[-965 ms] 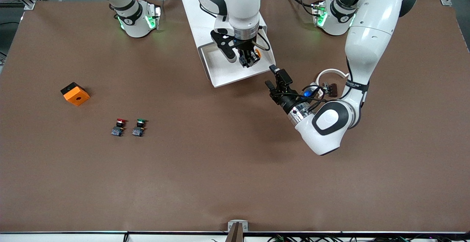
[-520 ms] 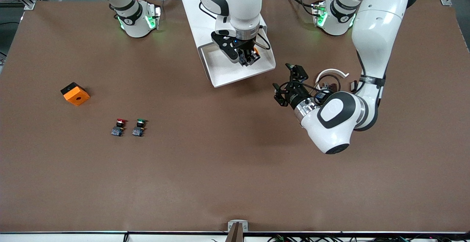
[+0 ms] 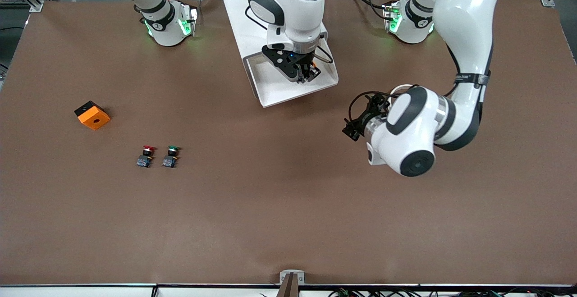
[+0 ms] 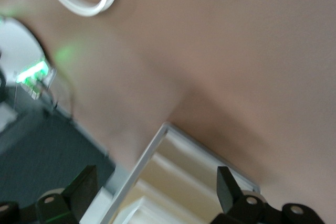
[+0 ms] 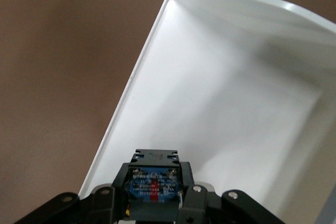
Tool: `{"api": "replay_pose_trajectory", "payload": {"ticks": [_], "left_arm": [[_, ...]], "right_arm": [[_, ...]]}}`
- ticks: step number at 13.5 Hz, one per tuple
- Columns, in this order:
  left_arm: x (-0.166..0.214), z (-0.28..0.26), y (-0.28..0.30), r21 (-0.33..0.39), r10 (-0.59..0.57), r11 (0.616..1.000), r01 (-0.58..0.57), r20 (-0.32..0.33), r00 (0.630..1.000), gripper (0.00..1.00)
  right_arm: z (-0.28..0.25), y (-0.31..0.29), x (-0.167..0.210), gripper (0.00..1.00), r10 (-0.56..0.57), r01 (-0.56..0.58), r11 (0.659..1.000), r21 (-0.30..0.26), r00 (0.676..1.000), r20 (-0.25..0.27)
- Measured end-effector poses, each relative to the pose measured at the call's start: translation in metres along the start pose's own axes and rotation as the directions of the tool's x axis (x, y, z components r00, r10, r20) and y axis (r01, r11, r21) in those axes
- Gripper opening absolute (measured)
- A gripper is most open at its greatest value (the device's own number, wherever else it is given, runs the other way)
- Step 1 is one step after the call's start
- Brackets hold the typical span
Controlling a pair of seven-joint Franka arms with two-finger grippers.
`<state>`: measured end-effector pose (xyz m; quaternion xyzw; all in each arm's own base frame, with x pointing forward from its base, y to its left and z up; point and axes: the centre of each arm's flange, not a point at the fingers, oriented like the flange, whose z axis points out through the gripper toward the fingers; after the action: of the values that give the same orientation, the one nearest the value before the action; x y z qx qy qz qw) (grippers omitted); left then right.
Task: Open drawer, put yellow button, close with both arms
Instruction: 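Lower the button into the drawer while the left gripper releases the drawer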
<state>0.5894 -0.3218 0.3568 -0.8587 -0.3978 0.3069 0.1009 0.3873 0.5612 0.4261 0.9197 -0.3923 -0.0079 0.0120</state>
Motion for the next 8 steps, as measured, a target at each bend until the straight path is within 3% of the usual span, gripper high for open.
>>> {"api": "replay_pose_trajectory", "payload": {"ticks": [2, 3, 5, 8], "left_arm": [[-0.027, 0.01, 0.014, -0.001, 0.035, 0.999, -0.035, -0.15, 0.988, 1.0], [-0.04, 0.015, 0.019, 0.015, 0.055, 0.998, -0.053, -0.219, 0.974, 1.0], [-0.058, 0.014, 0.023, 0.002, 0.078, 0.997, -0.081, -0.285, 0.955, 1.0], [-0.064, -0.024, 0.016, -0.125, 0.084, 0.984, -0.13, -0.326, 0.942, 1.0]], "right_arm": [[-0.001, -0.001, 0.002, 0.41, -0.001, 0.001, 1.0, 0.005, 1.0, 0.0], [-0.002, -0.002, 0.003, 0.47, 0.0, 0.0, 1.0, 0.008, 1.0, 0.0], [-0.004, -0.002, 0.004, 0.66, -0.004, 0.004, 1.0, 0.011, 1.0, 0.0], [-0.007, -0.004, 0.006, 0.96, -0.027, 0.027, 0.999, 0.018, 1.0, -0.001]]}}
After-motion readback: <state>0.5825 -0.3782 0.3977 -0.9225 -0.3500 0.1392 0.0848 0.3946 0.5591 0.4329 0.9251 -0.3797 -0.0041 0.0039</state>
